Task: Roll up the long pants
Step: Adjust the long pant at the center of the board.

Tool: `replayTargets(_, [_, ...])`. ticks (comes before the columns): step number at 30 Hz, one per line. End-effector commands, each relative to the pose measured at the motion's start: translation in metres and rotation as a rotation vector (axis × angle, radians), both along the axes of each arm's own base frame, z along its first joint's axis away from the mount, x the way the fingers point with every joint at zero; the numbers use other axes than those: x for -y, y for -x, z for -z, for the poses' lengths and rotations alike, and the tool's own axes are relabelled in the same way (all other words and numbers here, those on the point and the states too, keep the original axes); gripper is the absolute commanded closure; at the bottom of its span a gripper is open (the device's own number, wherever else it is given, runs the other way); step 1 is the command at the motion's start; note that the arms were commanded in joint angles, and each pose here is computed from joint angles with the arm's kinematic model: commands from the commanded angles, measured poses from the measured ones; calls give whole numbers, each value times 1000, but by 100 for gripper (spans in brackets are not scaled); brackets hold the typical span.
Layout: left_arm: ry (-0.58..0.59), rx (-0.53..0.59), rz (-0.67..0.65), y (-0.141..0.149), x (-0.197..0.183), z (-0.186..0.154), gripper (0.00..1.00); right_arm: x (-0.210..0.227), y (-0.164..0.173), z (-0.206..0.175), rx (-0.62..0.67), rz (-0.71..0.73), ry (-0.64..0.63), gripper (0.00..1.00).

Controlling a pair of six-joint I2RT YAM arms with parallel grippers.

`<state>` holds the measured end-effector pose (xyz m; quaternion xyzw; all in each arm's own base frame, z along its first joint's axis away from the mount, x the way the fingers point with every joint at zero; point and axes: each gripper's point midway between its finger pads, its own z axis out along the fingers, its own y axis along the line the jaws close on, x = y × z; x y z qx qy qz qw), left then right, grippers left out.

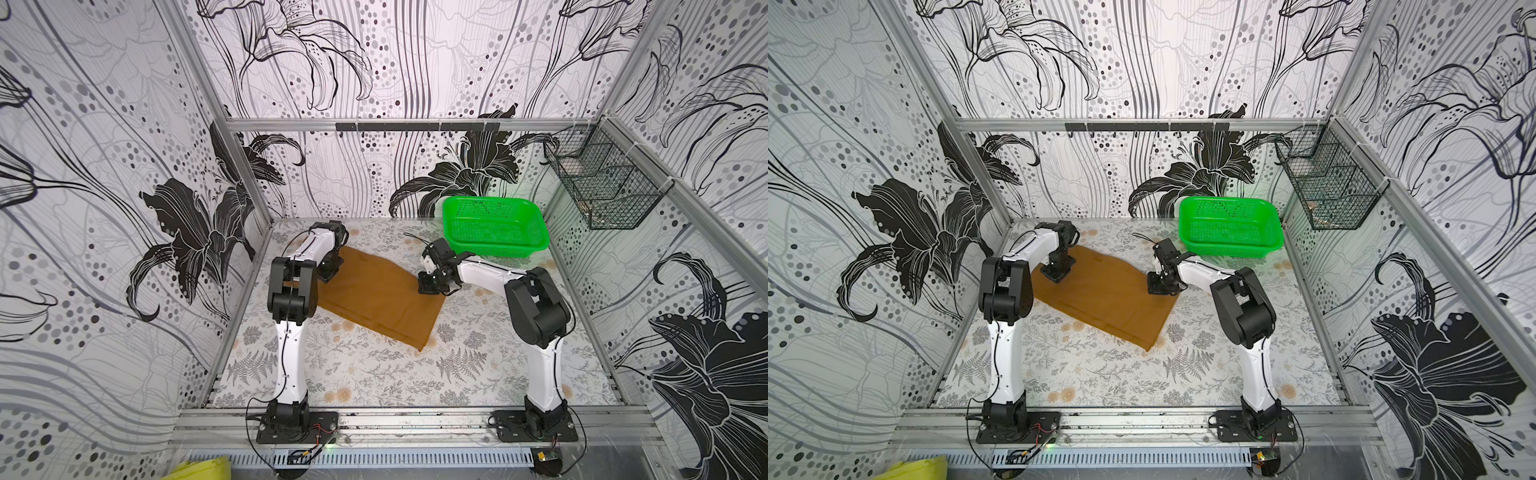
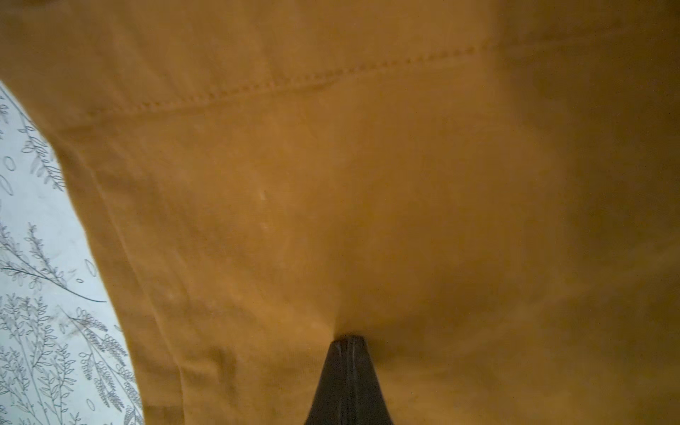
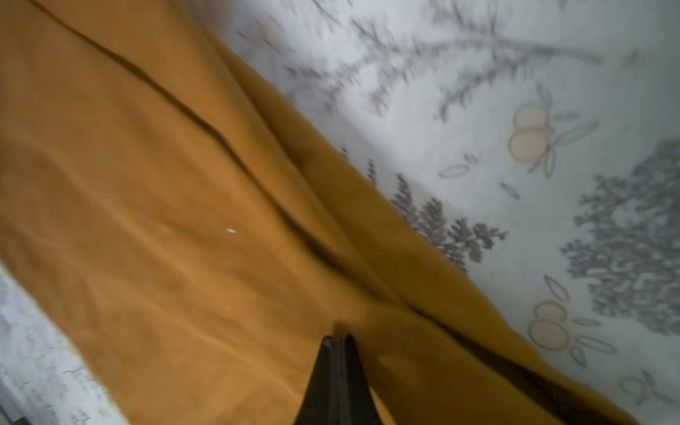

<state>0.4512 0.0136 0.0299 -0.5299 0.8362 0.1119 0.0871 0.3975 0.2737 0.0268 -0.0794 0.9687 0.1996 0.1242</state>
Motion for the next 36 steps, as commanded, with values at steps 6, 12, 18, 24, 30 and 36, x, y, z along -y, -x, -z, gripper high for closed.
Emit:
replayTargets(6, [119,-9,50,-30,15,32,100,49,61,43,-152,21,224,100])
replayTargets(12, [297,70,144,-65,53,51,100,32,127,51,-197,-98,270,100])
replayTargets(18, [557,246,371,-99,136,44,100,-34,197,47,-209,-419,201,100])
replayTargets(24, [632,332,483,-94,169,12,100,-69,200,6,-6,-571,190,100])
replayTargets(30, [493,412,474,-70,134,-49,100,-78,149,-68,266,-479,172,100])
replayTargets(36, [332,480,447,-41,100,-105,100,-71,70,-107,336,-244,118,100])
